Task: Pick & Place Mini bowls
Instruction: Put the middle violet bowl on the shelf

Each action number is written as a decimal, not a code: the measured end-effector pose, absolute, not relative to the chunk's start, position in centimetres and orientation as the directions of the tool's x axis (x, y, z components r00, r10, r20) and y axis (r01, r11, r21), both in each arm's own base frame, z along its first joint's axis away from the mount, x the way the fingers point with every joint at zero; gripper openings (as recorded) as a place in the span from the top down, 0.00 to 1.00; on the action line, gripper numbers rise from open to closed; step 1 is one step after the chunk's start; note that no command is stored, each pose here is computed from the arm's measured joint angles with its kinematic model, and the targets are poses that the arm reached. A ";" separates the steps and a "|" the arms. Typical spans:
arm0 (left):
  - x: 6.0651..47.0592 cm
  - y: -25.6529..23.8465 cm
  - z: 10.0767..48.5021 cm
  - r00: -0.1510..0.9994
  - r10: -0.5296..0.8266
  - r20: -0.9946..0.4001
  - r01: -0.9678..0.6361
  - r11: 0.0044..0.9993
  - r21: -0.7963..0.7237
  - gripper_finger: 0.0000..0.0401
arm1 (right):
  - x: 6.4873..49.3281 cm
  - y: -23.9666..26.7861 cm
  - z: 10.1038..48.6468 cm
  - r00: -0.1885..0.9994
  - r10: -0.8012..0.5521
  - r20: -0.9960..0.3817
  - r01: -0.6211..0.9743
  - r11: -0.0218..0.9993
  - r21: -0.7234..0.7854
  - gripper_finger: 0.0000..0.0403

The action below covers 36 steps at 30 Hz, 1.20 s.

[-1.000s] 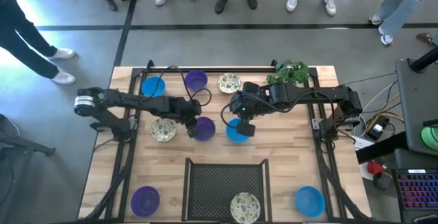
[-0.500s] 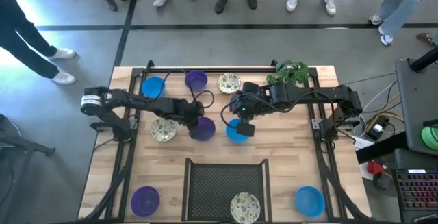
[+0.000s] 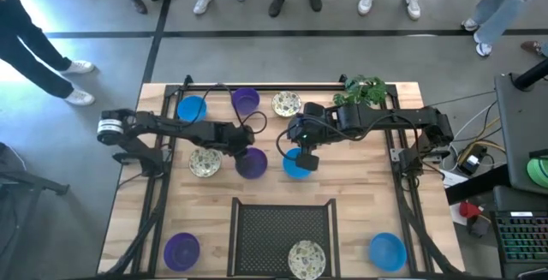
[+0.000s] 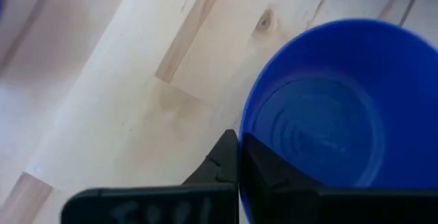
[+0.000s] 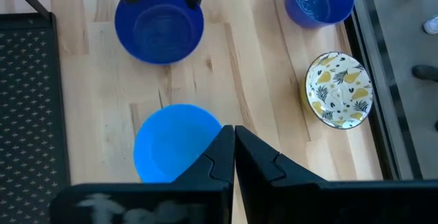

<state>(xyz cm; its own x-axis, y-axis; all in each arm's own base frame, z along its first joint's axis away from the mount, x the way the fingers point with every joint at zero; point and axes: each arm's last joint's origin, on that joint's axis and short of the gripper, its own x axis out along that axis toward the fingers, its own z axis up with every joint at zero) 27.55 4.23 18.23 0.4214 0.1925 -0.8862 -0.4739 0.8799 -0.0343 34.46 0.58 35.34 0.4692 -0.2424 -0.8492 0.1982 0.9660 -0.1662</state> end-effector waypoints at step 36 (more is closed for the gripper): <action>28.6 -1.6 30.4 0.548 0.122 -0.828 -0.283 0.958 -0.046 1.00 | 31.7 5.0 39.6 0.652 -0.105 -0.751 0.085 0.994 -0.066 0.98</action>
<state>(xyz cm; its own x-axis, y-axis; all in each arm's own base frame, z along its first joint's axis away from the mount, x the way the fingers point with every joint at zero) 28.59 -1.63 30.42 0.5478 0.1218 -0.8277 -0.2826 0.9581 -0.0461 31.67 4.95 39.56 0.6517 -0.1053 -0.7511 0.0846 0.9942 -0.0661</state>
